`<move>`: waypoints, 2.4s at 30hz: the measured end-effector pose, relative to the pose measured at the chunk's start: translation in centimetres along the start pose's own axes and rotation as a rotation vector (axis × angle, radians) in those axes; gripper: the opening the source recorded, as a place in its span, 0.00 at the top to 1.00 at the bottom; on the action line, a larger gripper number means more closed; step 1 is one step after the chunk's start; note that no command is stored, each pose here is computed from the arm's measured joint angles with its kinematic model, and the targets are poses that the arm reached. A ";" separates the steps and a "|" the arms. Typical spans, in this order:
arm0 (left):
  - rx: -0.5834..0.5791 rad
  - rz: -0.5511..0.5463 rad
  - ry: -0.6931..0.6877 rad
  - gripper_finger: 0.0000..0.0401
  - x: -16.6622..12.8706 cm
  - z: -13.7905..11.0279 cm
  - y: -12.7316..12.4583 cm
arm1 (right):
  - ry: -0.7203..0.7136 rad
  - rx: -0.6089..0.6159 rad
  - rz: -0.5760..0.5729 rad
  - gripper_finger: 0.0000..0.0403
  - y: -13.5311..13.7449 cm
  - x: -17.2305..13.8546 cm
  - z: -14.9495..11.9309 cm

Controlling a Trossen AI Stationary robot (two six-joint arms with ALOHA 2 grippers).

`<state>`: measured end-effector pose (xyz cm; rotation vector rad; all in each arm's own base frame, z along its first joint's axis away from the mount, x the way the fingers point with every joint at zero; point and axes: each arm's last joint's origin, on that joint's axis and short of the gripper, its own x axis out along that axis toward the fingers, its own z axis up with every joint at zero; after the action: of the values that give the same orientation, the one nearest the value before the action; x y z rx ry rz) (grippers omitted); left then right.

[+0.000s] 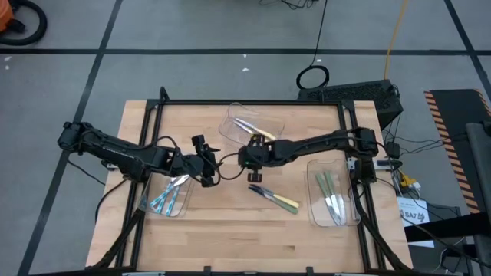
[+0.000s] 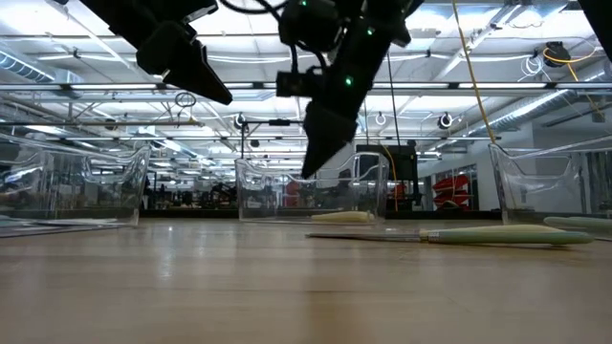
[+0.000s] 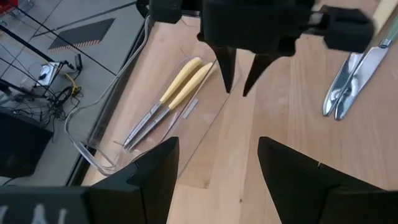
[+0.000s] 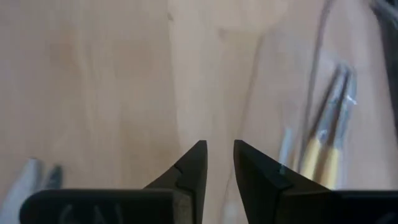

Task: Sort silverware by color (type)
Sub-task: Put the green knife into the bottom right transparent bin

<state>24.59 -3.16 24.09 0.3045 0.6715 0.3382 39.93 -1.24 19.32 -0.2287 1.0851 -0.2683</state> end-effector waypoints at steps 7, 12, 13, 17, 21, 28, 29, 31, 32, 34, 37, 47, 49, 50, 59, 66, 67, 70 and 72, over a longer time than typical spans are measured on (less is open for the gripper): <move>-0.004 0.000 -0.001 0.43 0.0 0.0 0.0 | 0.101 0.018 -0.170 0.82 0.0 1.6 -2.8; -0.005 0.000 -0.001 0.43 0.0 0.0 0.0 | 0.139 -0.001 -0.277 0.82 -1.1 2.2 -3.7; -0.005 0.000 -0.001 0.43 0.0 0.0 0.0 | 0.137 -0.001 -0.285 0.82 -1.5 2.4 -3.7; -0.006 0.000 -0.001 0.43 0.0 0.0 0.0 | 0.115 0.005 -0.309 0.82 -3.5 3.3 -3.9; -0.009 0.000 -0.001 0.43 0.0 0.0 0.0 | 0.131 0.044 -0.331 0.82 -5.3 3.9 -4.3; -0.008 0.000 -0.001 0.43 0.0 0.0 0.0 | 0.052 0.080 -0.266 0.82 -6.7 4.3 -3.8; -0.008 0.000 -0.001 0.43 0.0 0.0 0.0 | 0.045 0.089 -0.252 0.82 -6.7 4.4 -3.8; -0.008 0.000 -0.002 0.43 0.0 0.0 0.0 | 0.036 0.105 -0.216 0.82 -6.2 4.1 -3.7; -0.008 0.000 -0.001 0.43 0.0 0.0 0.0 | 0.032 0.111 -0.194 0.82 -5.7 3.9 -3.6; -0.008 0.000 -0.001 0.43 0.0 0.0 0.0 | 0.017 0.123 -0.137 0.82 -4.5 2.9 -3.3; -0.009 0.000 -0.002 0.43 0.0 0.0 0.0 | 0.025 0.127 -0.039 0.82 -2.1 1.1 -3.2; -0.060 -0.038 -0.017 0.43 0.0 0.2 -0.1 | 0.095 0.114 0.092 0.82 7.3 -3.9 -4.5; -0.085 -0.054 -0.029 0.43 0.0 0.3 -0.2 | 0.078 0.131 0.105 0.82 9.3 -4.9 -4.8; -0.105 -0.064 -0.035 0.43 0.0 0.4 -0.2 | 0.063 0.145 0.105 0.82 10.4 -5.4 -5.0; -0.207 -0.116 -0.046 0.43 0.0 0.5 -1.4 | -0.061 0.251 0.101 0.82 17.4 -9.6 -7.4; -0.147 -0.193 -0.068 0.43 -0.3 0.8 -4.3 | 0.013 0.221 0.200 0.82 18.5 -10.2 -8.2; -0.134 -0.199 -0.066 0.43 -0.4 0.8 -4.5 | 0.039 0.208 0.200 0.82 18.3 -10.1 -8.3; -0.148 -0.216 -0.104 0.43 -0.9 2.1 -4.8 | 0.098 0.183 0.141 0.82 17.5 -9.8 -8.8; -0.159 -0.230 -0.124 0.43 -1.4 2.8 -5.0 | 0.095 0.144 0.079 0.81 17.0 -9.7 -8.9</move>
<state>26.39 -8.67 24.99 0.0940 0.5476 0.1502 29.45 17.49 18.09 -0.0443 1.1610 -0.2874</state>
